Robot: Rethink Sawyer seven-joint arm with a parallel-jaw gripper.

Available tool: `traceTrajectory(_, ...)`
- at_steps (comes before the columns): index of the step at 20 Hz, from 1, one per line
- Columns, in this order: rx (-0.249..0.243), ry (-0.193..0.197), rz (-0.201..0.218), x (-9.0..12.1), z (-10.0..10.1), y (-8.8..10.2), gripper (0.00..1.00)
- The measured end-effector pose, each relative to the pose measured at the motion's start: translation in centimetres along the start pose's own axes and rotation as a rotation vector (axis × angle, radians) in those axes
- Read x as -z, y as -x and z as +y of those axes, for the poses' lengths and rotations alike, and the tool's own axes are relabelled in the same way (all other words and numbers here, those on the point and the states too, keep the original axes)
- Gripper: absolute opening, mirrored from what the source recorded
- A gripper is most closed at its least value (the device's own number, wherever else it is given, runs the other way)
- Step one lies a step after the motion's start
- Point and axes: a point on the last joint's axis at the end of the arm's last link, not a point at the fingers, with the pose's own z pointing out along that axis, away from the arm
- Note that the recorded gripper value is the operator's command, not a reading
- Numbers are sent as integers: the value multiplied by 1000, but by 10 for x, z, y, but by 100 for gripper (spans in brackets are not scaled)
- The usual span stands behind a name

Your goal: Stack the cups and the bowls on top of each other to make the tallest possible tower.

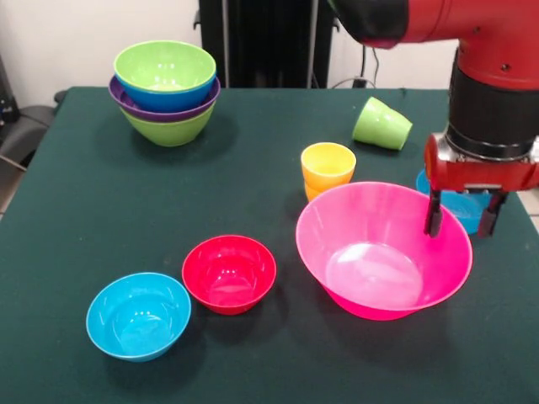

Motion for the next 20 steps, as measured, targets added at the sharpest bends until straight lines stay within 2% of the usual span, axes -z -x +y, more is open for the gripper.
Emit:
traceTrajectory(4,-5,-8,-4,-11,1,4,100)
traceTrajectory(10,-21,-29,7,-31,-13,5,100)
traceTrajectory(15,-31,-55,28,-56,-29,-4,100)
traceTrajectory(20,-36,-79,46,-71,-40,-12,100)
